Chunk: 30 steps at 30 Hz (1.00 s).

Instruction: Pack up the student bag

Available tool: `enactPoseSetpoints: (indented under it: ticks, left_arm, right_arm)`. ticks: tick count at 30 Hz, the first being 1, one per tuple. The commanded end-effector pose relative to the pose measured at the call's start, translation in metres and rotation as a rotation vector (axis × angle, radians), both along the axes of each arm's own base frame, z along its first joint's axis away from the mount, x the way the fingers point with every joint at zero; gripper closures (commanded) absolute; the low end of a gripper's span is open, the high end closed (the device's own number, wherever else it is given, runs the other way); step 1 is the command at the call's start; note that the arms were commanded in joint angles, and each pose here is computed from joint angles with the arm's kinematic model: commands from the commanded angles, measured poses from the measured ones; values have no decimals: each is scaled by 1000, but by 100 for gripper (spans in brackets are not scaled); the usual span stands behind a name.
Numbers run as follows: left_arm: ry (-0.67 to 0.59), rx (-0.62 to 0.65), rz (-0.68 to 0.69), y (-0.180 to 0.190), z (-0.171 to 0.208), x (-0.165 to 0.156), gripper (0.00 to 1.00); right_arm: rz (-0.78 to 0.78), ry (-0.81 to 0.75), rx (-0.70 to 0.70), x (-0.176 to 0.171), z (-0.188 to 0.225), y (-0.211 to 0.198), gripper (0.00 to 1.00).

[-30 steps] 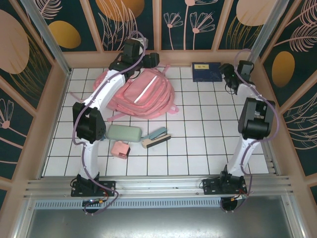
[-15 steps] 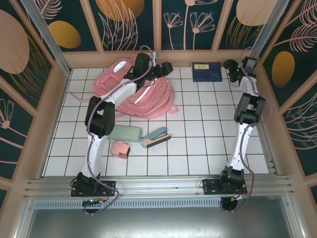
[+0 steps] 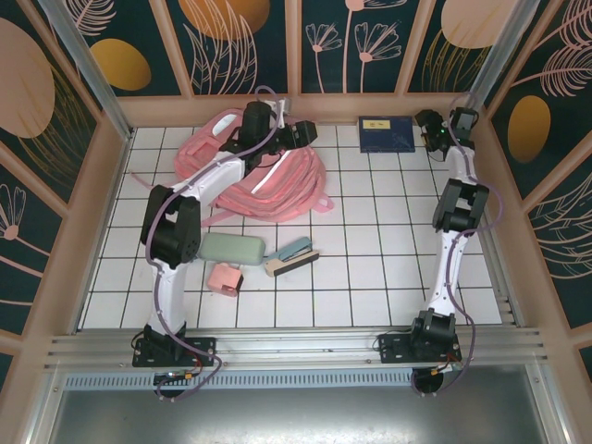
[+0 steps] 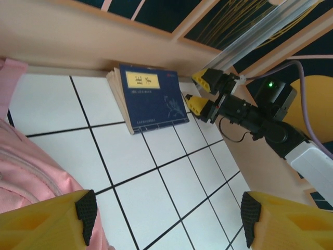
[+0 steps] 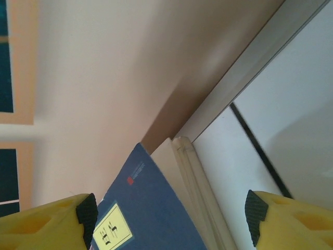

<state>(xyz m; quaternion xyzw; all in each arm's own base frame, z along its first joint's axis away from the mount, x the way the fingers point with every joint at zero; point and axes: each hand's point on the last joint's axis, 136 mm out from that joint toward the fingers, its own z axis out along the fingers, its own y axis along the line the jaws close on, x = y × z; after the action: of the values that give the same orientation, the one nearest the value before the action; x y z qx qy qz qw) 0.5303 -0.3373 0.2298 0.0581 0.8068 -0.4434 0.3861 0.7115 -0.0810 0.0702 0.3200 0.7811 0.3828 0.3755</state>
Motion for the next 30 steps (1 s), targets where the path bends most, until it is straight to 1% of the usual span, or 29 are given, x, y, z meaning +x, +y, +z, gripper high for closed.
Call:
enactPoseSetpoints:
  ticks: [1,4,7,12,15,18,20,21,24,27,30]
  left_arm:
    - [-45,24,-1,4,16,-5,25]
    - [-37,51,5,10,15,-7,26]
    - [-35,63,26,20,17,-11,26]
    - [-53,62,42,32,29,-22,25]
    - [-54,50,56,36,32,-28,25]
    - [-55,30,68,40,35,-34,25]
    - [-52,28,77,42,35,-37,26]
    - [-53,29,81,43,35,-38,26]
    - [-53,42,111,50,36,-39,25]
    - [-57,46,123,53,41,-39,25]
    - [-58,45,129,54,47,-40,25]
  right_arm:
    - [160,113,17,-12,-43,86,23]
    - [220,134,-4,-22,-43,123,23]
    - [264,177,-32,-41,-42,157,24]
    - [319,186,-75,-87,-33,201,25]
    - [329,183,-71,-118,-24,224,26]
    - [363,164,-72,-152,-12,257,26]
    - [406,127,-95,-173,5,280,26]
    - [408,110,-110,-180,12,284,26]
    - [304,98,-186,-187,34,258,26]
    - [193,87,-257,-178,55,218,30]
    - [149,88,-285,-167,68,193,34]
